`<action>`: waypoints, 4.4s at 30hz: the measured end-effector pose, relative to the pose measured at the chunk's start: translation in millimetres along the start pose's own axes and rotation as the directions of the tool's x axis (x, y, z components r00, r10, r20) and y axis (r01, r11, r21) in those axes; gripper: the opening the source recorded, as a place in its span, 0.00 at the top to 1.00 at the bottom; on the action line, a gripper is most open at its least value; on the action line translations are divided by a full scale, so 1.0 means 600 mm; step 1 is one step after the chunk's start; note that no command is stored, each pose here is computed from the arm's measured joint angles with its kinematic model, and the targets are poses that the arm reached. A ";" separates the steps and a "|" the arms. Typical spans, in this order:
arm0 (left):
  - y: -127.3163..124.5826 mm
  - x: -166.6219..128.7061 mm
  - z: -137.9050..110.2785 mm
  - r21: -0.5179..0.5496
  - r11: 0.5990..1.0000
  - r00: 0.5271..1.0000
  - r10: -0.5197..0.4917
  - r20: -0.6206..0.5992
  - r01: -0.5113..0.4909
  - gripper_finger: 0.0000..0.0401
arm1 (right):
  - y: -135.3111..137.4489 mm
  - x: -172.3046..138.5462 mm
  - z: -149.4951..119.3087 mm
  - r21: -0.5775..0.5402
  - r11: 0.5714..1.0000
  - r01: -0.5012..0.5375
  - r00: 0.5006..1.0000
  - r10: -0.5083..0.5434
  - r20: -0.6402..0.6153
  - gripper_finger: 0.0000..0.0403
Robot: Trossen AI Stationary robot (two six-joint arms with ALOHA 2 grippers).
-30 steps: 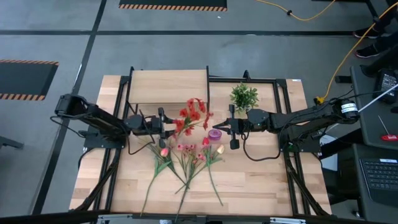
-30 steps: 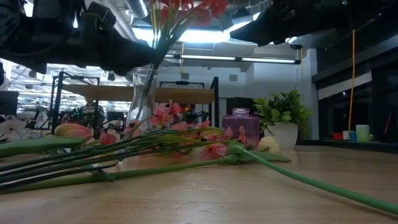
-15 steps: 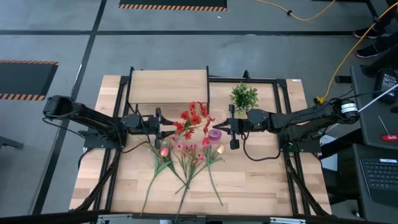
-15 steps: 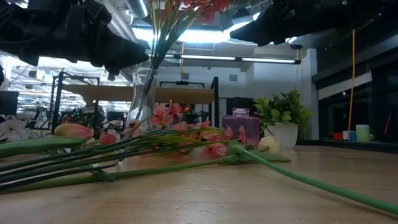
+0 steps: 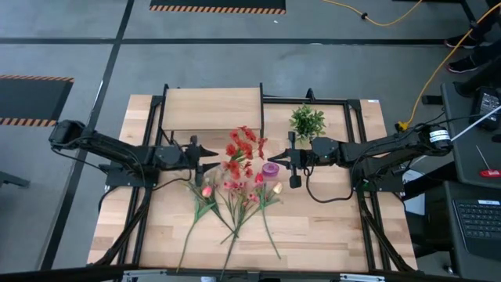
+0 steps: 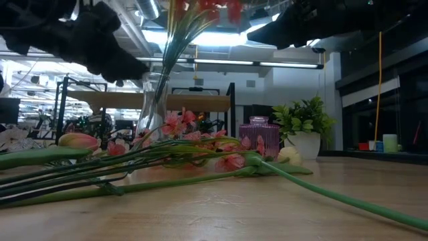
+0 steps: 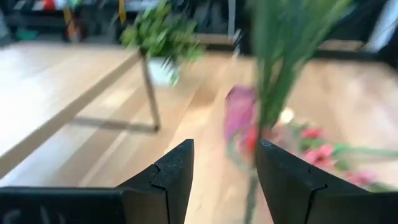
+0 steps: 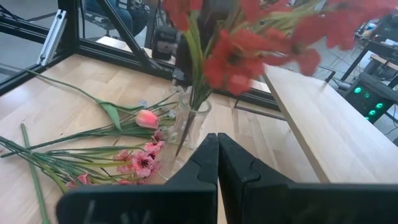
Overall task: Pick and place flowers into a vace then onto a shelf
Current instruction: Put the pink tulip into the transparent vase
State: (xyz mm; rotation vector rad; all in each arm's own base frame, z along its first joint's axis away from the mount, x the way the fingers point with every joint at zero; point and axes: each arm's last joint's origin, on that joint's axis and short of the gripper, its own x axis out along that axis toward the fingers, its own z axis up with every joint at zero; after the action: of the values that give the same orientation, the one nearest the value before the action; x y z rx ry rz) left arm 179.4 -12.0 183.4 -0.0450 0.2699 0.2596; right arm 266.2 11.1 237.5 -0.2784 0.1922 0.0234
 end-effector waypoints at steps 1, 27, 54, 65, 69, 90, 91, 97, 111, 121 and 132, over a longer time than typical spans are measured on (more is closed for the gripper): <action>-0.001 0.001 0.004 0.007 1.000 0.999 0.019 -0.029 -0.019 0.59 | 0.000 0.000 0.000 0.000 1.000 0.000 1.000 0.000 0.000 0.99; -0.001 -0.004 0.032 0.076 0.989 0.967 0.142 -0.212 -0.129 0.63 | -0.003 0.000 -0.001 0.000 1.000 0.017 1.000 -0.017 -0.005 0.99; -0.103 -0.029 0.104 -0.126 0.991 0.816 -0.036 -0.576 -0.045 1.00 | 0.030 -0.004 -0.005 0.036 0.999 -0.001 0.997 0.004 -0.082 0.99; -0.170 -0.023 0.123 -0.136 0.974 0.664 0.020 -0.747 -0.182 1.00 | 0.033 -0.004 -0.008 0.032 0.999 -0.012 0.994 0.015 -0.105 0.99; -0.192 -0.026 0.133 -0.180 0.962 0.649 -0.004 -0.760 -0.205 1.00 | 0.034 -0.005 -0.011 0.029 0.999 -0.016 0.992 0.019 -0.122 0.99; -0.247 -0.030 0.085 -0.188 0.917 0.487 0.008 -0.873 -0.351 0.97 | 0.035 -0.006 -0.018 0.019 0.999 -0.026 0.986 0.028 -0.165 0.99; -0.249 -0.029 0.082 -0.189 0.911 0.484 0.013 -0.875 -0.366 0.96 | 0.035 -0.006 -0.018 0.019 1.000 -0.025 0.986 0.028 -0.164 0.99; -0.259 -0.027 0.067 -0.209 0.860 0.465 0.036 -0.885 -0.465 0.88 | 0.035 -0.006 -0.018 0.018 1.000 -0.025 0.986 0.028 -0.164 0.99; -0.290 -0.024 0.022 -0.186 0.780 0.401 0.089 -0.912 -0.597 0.62 | 0.035 -0.005 -0.019 0.021 0.999 -0.026 0.986 0.029 -0.167 0.99; -0.323 -0.011 -0.011 -0.218 0.781 0.385 0.032 -0.922 -0.585 0.61 | 0.035 -0.005 -0.019 0.021 0.999 -0.025 0.986 0.028 -0.167 0.99; -0.330 -0.001 -0.033 -0.183 0.782 0.362 0.058 -0.930 -0.595 0.61 | 0.035 -0.005 -0.018 0.025 0.999 -0.024 0.986 0.028 -0.163 0.99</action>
State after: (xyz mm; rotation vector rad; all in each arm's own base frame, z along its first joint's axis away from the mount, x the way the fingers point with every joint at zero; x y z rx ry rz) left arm 225.2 -205.2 166.3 -0.6968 1.3368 0.7402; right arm 260.1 28.2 222.3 -0.2545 0.3588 0.0244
